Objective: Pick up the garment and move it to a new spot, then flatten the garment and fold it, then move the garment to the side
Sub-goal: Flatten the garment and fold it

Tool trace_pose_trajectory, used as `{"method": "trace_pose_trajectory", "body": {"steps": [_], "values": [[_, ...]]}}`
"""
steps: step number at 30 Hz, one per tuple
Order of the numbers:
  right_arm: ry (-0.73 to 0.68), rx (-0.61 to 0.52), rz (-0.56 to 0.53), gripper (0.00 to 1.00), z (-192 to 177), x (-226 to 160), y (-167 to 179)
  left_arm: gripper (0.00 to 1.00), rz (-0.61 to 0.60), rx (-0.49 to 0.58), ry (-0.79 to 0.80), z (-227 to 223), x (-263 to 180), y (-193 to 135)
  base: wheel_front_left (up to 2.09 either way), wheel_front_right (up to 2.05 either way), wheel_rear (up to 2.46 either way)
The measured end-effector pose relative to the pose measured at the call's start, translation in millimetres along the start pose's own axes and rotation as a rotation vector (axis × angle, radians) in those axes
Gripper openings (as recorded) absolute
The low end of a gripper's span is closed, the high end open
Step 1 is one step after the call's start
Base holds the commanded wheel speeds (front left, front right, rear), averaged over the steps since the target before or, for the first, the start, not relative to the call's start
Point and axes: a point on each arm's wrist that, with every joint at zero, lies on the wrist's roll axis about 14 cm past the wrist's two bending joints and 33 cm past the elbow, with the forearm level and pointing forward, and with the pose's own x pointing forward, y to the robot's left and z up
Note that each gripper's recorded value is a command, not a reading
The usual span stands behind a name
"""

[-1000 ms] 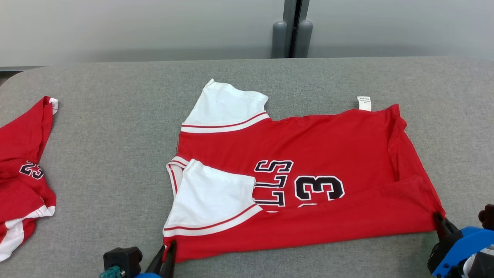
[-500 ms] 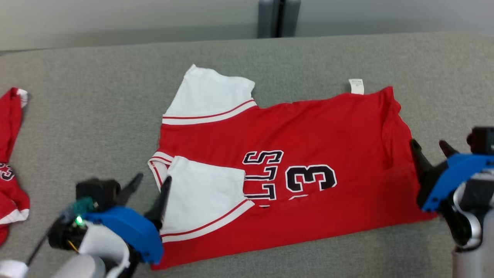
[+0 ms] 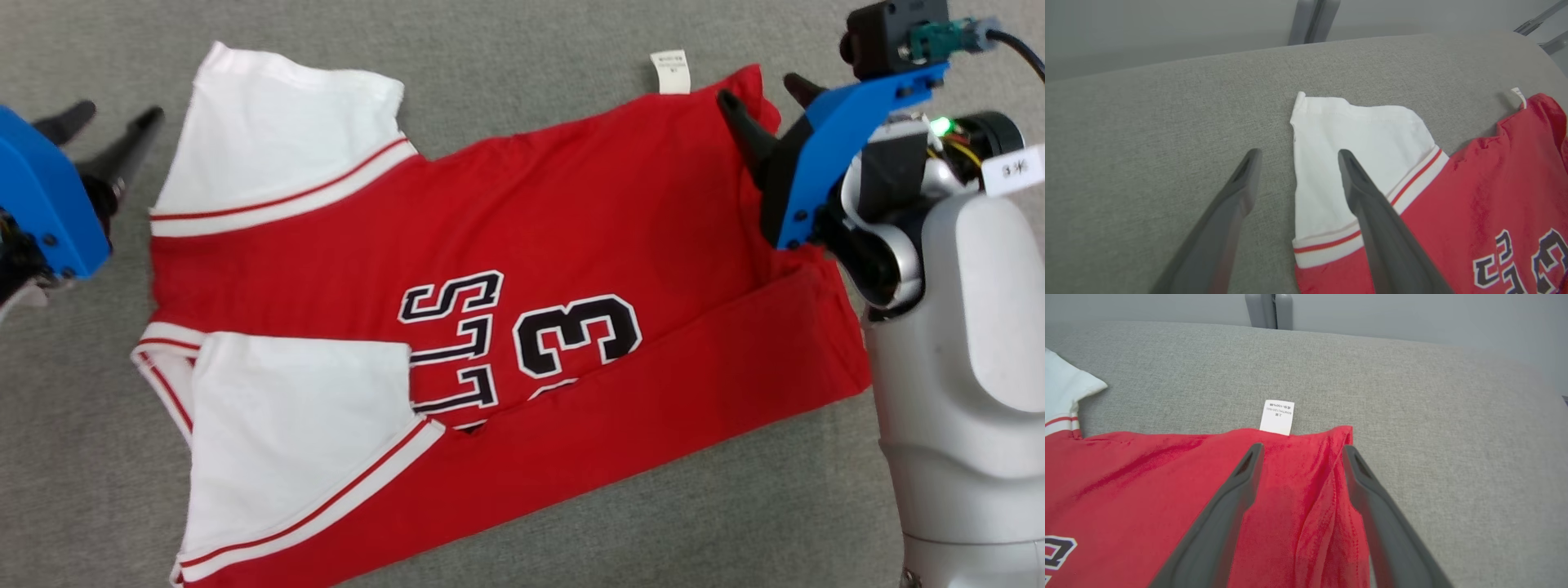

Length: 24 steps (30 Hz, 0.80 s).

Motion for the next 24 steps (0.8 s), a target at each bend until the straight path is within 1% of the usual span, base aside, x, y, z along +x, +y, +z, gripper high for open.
{"method": "trace_pose_trajectory", "body": {"steps": [3, 7, 13, 20, 22, 23, 24], "values": [[0.001, -0.013, 0.012, 1.0, 0.6, 10.5, 0.5, 1.0, -0.036, -0.06, 0.048, 5.7, 18.7, 3.4, 0.0, 0.0, 0.0], [0.001, -0.019, 0.02, 1.0, -3.4, 22.0, -2.3, 1.0, -0.029, -0.057, 0.108, 6.0, 40.4, 15.6, 0.0, 0.0, 0.0], [0.002, -0.012, 0.012, 1.0, -17.1, 34.5, -11.1, 1.0, -0.065, -0.098, 0.17, -10.5, 72.1, 13.9, 0.0, 0.0, 0.0], [-0.005, -0.001, -0.007, 1.0, -24.7, 38.7, -21.9, 1.0, -0.005, -0.035, 0.172, -9.3, 90.3, 28.0, 0.0, 0.0, 0.0], [-0.002, 0.001, -0.01, 1.0, -26.9, 39.6, -23.7, 1.0, -0.009, -0.048, 0.173, -9.6, 94.5, 26.8, 0.0, 0.0, 0.0], [0.0, 0.001, -0.012, 1.0, -27.6, 39.8, -24.2, 0.58, -0.017, -0.054, 0.179, -10.6, 95.5, 25.0, 0.0, 0.0, 0.0], [0.0, 0.0, -0.012, 1.0, -27.1, 40.1, -24.5, 0.0, -0.02, -0.051, 0.183, -11.1, 95.7, 24.1, 0.0, 0.0, 0.0]]}}
